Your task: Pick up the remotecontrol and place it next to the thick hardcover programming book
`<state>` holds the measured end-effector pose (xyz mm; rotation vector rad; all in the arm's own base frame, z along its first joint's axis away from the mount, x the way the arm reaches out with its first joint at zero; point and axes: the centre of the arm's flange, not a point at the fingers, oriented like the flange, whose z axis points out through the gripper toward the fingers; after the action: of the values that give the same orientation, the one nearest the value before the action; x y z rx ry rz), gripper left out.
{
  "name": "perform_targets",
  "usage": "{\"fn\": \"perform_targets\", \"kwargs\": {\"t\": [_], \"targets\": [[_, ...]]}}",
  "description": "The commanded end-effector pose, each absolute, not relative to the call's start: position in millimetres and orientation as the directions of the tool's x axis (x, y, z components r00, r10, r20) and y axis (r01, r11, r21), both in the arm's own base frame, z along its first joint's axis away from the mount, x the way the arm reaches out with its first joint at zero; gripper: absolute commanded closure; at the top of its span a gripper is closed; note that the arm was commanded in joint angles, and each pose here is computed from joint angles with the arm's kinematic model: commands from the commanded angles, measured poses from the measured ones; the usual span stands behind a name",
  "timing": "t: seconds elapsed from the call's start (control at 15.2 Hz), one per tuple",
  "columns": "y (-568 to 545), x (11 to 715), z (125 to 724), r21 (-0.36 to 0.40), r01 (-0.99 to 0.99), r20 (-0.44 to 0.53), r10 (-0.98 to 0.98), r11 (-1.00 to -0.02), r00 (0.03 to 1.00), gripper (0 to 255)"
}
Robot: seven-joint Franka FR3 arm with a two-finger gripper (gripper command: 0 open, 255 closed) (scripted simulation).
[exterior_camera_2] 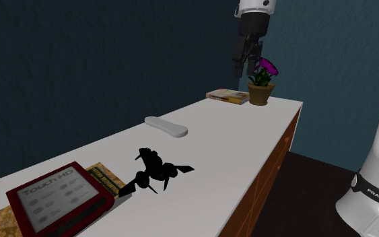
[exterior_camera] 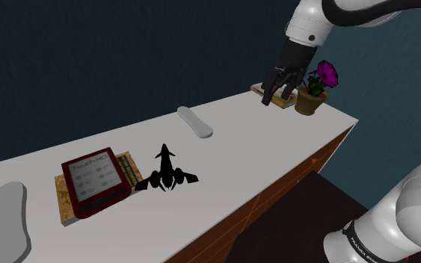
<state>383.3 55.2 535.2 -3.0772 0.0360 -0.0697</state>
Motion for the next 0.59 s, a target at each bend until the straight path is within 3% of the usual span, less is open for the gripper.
{"fn": "perform_targets", "kwargs": {"t": [0.0, 0.53], "targets": [[65.6, 405.7, 519.9, -0.058, -0.025, 0.041, -0.027, -0.998, 0.999, 0], [102.7, 495.0, 469.2, -0.030, -0.038, 0.022, -0.038, -0.999, 0.999, 0]]}}
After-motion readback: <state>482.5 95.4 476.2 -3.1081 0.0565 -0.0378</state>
